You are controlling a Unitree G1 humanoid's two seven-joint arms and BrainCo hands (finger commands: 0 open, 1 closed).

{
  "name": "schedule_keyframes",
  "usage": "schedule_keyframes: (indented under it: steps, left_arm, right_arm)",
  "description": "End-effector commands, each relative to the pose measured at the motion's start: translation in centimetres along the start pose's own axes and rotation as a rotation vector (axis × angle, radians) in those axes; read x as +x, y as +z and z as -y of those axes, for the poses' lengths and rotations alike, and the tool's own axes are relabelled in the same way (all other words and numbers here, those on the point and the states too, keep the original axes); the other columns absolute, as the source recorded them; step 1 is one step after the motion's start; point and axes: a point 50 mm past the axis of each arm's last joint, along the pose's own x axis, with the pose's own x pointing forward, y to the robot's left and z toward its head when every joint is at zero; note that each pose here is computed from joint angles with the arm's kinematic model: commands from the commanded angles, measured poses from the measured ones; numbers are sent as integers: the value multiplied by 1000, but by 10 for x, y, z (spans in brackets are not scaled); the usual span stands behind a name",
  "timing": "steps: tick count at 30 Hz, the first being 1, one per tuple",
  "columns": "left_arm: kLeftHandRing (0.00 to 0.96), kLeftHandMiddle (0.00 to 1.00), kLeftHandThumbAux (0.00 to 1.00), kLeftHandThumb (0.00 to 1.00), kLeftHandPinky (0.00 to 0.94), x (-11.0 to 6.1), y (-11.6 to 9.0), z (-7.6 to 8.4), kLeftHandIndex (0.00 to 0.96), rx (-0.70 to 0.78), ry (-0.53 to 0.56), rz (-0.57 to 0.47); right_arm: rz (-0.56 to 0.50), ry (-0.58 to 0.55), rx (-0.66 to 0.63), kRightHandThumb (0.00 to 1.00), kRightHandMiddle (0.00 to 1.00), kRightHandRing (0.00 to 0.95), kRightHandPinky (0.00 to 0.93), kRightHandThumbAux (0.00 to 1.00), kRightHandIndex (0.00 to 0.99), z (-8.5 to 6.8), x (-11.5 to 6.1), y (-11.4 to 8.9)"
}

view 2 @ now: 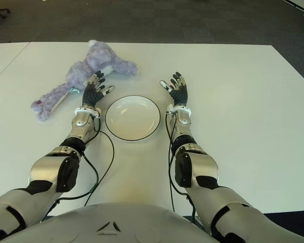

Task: Put the doll into the plate.

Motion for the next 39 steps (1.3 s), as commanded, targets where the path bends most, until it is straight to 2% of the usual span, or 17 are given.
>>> schedule_keyframes:
  steps: [1,2,6,8,13,18,21,23,25,28,31,33,39]
  left_arm:
    - [93,99,795,45,118,-58,-59,21,61,49,18,-180]
    - [95,104,799,44,118,-57,-55,24,65,54,21,-155]
    - [114,114,815,50,121,-60,-17,47,90,189,47,158]
    - [123,120,819,55,131,-63,-13,48,97,272,74,215]
    - [135,130,804,122,156,-69,-13,43,94,527,144,338]
    - [117,126,796,145,126,-73,-17,31,82,645,213,437]
    - [120,133,794,152,137,-73,-10,25,82,689,345,569]
    - [117,128,777,153,132,-71,-4,23,77,687,437,656]
    - [115,122,766,154,131,-70,-1,21,72,668,483,697]
    - [98,100,728,185,105,-67,7,18,60,591,497,734]
    - [77,75,679,215,79,-56,30,10,50,494,482,805]
    - [73,70,668,222,73,-53,37,7,48,466,481,840]
    - [49,39,635,212,66,-52,41,4,18,460,497,911]
  right_arm:
    - [-390,-85,31,0,109,93,103,825,107,14,-61,-88]
    - [-391,-84,31,0,108,92,101,826,107,14,-61,-88]
    - [-392,-86,28,0,103,87,97,833,103,14,-61,-88]
    - [-393,-86,29,0,106,89,102,834,104,13,-61,-88]
    - [-393,-84,30,0,112,95,106,835,106,13,-60,-88]
    - [-394,-80,23,0,108,93,101,837,103,13,-60,-88]
    - [-396,-82,25,0,107,93,106,837,104,12,-60,-88]
    - [-395,-83,28,0,107,93,107,831,107,12,-60,-88]
    - [-395,-83,29,0,108,93,107,829,108,12,-60,-88]
    - [-395,-83,32,0,109,94,106,828,110,12,-60,-88]
    - [-394,-84,33,0,108,93,105,829,110,11,-60,-88]
    - [-394,-85,33,0,108,93,104,830,110,11,-60,-88]
    - [-396,-85,33,0,110,93,103,841,111,11,-60,-88]
